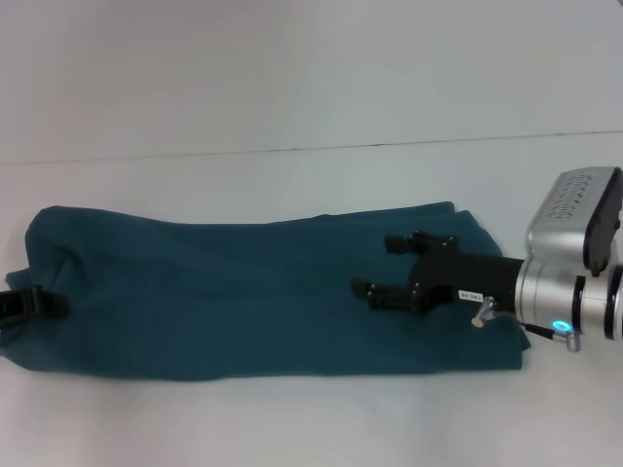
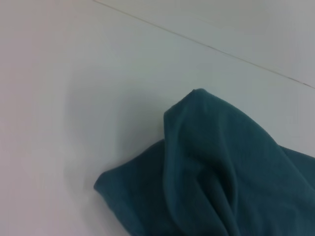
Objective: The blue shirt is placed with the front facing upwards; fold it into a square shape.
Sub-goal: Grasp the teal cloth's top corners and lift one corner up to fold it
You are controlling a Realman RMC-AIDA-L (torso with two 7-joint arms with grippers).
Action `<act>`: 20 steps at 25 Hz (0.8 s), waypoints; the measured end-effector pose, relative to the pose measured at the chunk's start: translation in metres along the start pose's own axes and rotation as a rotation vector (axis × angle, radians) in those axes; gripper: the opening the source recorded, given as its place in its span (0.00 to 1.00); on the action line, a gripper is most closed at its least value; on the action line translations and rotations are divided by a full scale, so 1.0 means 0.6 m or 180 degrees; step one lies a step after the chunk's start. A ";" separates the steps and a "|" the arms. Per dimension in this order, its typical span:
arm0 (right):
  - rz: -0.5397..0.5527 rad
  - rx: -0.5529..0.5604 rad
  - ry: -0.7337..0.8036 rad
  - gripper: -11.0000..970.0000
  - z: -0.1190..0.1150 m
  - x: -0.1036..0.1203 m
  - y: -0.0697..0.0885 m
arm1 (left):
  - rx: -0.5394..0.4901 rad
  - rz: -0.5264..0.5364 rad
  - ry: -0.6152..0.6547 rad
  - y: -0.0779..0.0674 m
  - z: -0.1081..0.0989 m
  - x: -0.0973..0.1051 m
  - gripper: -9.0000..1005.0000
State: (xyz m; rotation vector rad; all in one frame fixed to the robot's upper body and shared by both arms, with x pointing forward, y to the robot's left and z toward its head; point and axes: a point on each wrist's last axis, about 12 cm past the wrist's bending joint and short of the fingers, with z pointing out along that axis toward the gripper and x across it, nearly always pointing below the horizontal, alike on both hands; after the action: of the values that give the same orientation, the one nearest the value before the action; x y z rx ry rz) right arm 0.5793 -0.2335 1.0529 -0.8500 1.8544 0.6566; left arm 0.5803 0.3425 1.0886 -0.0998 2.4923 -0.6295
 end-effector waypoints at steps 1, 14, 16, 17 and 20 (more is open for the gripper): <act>-0.0022 -0.0038 0.0020 0.89 0.003 0.000 0.003 | 0.0001 0.0000 0.0000 0.000 0.000 0.000 0.13; -0.0008 -0.0040 -0.0004 0.88 0.005 -0.002 0.004 | 0.0014 0.0036 0.0014 -0.001 0.003 0.001 0.13; -0.0004 -0.0037 -0.0001 0.88 0.005 -0.001 0.004 | 0.0024 0.0041 0.0015 -0.004 0.004 0.001 0.13; -0.0002 -0.0034 0.0000 0.88 0.005 -0.001 0.004 | 0.0032 0.0050 0.0012 -0.006 0.004 0.000 0.13; 0.0004 -0.0033 0.0003 0.88 0.005 0.000 0.004 | 0.0075 0.0111 0.0012 -0.015 0.005 -0.005 0.13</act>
State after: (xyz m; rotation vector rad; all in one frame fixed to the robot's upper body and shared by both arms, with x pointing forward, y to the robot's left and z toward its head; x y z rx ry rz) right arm 0.5788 -0.2298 1.0521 -0.8562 1.8541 0.6672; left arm 0.5837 0.3335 1.0919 -0.0463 2.4841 -0.6451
